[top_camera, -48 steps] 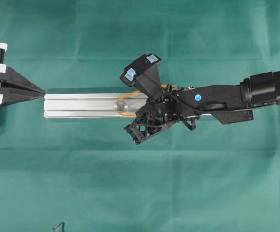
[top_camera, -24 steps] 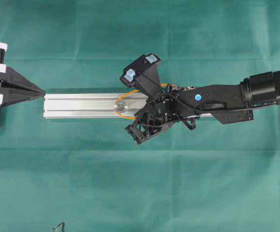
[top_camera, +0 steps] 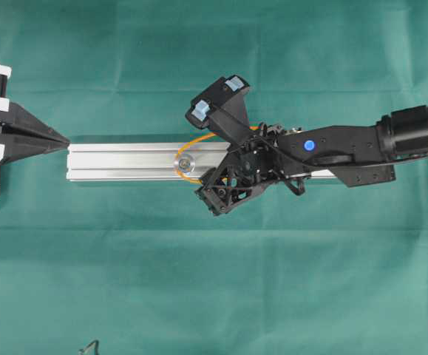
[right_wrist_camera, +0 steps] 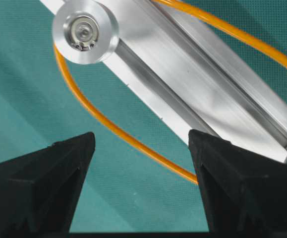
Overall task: Hook the rubber onto the shaft.
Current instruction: 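Open the right gripper and lift it away from the band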
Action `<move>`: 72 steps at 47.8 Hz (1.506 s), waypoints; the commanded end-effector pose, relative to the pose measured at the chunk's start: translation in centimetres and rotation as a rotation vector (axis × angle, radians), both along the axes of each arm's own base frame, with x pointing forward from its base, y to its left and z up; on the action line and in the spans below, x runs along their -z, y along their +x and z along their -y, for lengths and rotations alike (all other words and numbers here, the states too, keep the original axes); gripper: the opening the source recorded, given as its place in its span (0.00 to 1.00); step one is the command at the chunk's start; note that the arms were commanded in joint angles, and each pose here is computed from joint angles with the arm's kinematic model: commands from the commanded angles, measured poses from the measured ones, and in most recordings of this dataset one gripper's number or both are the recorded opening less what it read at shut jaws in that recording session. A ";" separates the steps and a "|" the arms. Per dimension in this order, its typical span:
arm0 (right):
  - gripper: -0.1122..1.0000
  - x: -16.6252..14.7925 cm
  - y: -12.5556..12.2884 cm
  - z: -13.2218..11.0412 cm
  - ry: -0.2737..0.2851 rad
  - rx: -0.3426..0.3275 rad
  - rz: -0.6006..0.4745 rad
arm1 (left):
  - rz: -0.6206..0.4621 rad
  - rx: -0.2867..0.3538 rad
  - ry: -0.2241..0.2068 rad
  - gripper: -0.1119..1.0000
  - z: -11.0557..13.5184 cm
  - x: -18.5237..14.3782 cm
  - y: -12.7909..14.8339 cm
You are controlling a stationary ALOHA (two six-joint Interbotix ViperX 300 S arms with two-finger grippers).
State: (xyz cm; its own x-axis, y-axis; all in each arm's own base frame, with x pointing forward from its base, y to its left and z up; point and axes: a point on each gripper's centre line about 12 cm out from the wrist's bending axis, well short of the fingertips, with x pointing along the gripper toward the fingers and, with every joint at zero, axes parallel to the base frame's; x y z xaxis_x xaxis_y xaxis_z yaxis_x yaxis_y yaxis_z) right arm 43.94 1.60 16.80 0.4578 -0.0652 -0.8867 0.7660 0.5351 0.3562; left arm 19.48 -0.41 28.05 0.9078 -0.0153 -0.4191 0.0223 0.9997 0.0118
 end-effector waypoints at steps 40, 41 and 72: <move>0.83 -13.3 -5.0 1.4 -0.103 -0.003 0.183 | 0.028 0.003 0.001 0.10 0.1 -1.1 0.3; 0.83 -13.5 -5.1 1.4 -0.104 -0.002 0.183 | 0.028 0.003 0.001 0.10 0.1 -1.1 0.3; 0.83 -14.0 -5.7 1.5 -0.155 -0.072 0.169 | 0.028 0.003 0.001 0.10 0.1 -1.1 0.3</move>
State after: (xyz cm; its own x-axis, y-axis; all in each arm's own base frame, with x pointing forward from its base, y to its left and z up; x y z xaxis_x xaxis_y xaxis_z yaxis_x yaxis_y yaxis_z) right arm 38.41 0.09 29.48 0.5762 -0.1566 -0.8022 0.6886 0.6216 0.3733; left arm 19.48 -0.41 28.05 0.9078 -0.0153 -0.4191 0.0223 0.9997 0.0118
